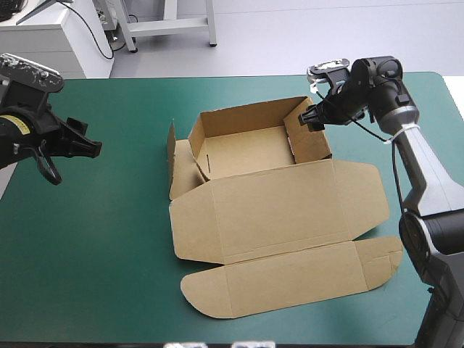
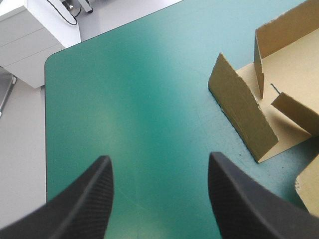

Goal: Fold the box

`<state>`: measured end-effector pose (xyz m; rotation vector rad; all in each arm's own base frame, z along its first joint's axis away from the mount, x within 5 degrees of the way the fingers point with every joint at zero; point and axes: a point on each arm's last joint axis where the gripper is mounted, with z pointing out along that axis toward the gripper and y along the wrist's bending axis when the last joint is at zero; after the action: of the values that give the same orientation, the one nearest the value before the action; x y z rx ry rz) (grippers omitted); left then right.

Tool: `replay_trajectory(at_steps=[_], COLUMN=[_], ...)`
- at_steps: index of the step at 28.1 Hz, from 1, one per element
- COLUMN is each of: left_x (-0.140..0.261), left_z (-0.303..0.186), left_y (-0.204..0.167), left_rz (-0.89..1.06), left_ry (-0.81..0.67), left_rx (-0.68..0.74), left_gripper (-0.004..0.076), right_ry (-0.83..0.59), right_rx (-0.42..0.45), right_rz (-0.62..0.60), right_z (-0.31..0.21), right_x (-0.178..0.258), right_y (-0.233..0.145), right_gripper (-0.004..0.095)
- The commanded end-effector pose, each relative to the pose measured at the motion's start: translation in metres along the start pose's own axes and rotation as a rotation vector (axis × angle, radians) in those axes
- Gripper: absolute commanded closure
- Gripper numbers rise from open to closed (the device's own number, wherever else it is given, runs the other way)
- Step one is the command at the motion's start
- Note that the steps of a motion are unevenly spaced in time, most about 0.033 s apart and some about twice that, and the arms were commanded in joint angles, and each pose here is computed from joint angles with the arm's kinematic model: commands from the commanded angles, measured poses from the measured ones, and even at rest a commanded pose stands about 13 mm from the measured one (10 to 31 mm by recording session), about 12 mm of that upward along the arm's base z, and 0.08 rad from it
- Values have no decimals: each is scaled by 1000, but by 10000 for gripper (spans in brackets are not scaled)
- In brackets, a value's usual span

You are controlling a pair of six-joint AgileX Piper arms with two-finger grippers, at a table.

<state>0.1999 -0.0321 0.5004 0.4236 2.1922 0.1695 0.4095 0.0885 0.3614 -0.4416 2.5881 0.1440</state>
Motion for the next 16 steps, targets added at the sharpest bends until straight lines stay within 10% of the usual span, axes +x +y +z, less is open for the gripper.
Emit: replay_trajectory(at_steps=[1,16], left_x=[-2,-1], left_z=[-15,-15], left_y=[3,3], left_rz=[-15,-13], left_ry=[-51,-36], left_rx=[-15,-12], left_gripper=[321,321], right_ry=[-91,56], right_rx=[13,-50], right_rz=[-24,6], right_z=[-44,36], right_x=[-3,-5], right_y=[2,-2], right_gripper=[249,249])
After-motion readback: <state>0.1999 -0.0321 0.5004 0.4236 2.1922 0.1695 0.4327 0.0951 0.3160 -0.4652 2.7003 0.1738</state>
